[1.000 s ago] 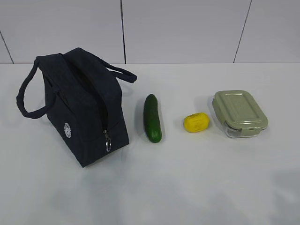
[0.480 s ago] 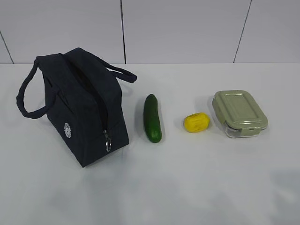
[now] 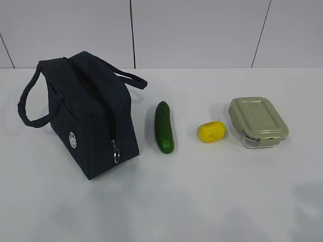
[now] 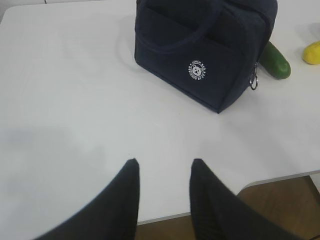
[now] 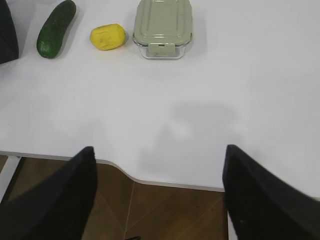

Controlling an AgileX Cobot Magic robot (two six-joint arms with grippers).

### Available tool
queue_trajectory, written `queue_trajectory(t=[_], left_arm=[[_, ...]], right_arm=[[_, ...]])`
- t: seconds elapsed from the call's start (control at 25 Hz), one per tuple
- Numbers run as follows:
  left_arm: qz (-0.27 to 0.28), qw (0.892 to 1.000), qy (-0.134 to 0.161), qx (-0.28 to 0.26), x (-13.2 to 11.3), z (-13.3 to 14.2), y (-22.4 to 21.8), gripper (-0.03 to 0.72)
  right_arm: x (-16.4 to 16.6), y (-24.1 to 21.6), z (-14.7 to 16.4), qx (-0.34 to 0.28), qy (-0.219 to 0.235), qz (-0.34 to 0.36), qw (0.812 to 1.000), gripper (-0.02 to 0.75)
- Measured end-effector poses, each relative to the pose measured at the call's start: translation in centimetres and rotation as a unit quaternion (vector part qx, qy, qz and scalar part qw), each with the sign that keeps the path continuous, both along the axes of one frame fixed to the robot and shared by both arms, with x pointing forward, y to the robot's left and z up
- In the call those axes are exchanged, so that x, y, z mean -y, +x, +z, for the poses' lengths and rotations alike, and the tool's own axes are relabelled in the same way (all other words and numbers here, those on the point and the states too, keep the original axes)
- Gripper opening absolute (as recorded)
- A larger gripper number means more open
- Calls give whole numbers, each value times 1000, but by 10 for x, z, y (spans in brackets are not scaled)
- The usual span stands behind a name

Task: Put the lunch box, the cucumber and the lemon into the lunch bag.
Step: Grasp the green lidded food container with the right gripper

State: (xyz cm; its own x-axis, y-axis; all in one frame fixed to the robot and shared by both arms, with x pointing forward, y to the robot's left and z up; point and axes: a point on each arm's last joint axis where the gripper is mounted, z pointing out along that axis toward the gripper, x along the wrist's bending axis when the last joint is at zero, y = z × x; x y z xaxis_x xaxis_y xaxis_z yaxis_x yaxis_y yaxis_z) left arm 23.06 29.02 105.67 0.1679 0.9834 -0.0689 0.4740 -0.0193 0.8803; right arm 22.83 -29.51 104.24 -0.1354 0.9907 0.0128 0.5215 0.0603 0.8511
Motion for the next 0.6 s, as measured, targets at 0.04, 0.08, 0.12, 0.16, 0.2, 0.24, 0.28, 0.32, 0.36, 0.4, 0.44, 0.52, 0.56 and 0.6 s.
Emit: queue_trajectory(t=[0.04,0.08,0.12,0.16,0.2,0.24,0.28,0.32,0.36,0.4,0.44,0.52,0.56,0.6], left_arm=[[0,1000,0,0,0,0,0,241],[-1,1000,-1,0,0,0,0,241],[-1,1000,-1,0,0,0,0,241],[-1,1000,-1,0,0,0,0,241],[-1,1000,-1,0,0,0,0,241],[-1,1000,-1,0,0,0,0,241],[-1,1000,-1,0,0,0,0,241],[-1,1000,-1,0,0,0,0,241],[-1,1000,-1,0,0,0,0,241],[-1,1000,-1,0,0,0,0,241],[-1,1000,-1,0,0,0,0,241],[-1,1000,-1,0,0,0,0,241],[-1,1000,-1,0,0,0,0,241],[-1,1000,-1,0,0,0,0,241]], right_arm=[[0,0,0,0,0,0,1000,580],[0,0,0,0,0,0,1000,580],[0,0,0,0,0,0,1000,580],[0,0,0,0,0,0,1000,580],[0,0,0,0,0,0,1000,580],[0,0,0,0,0,0,1000,580],[0,0,0,0,0,0,1000,580],[0,0,0,0,0,0,1000,580],[0,0,0,0,0,0,1000,580],[0,0,0,0,0,0,1000,580],[0,0,0,0,0,0,1000,580],[0,0,0,0,0,0,1000,580],[0,0,0,0,0,0,1000,580],[0,0,0,0,0,0,1000,580]])
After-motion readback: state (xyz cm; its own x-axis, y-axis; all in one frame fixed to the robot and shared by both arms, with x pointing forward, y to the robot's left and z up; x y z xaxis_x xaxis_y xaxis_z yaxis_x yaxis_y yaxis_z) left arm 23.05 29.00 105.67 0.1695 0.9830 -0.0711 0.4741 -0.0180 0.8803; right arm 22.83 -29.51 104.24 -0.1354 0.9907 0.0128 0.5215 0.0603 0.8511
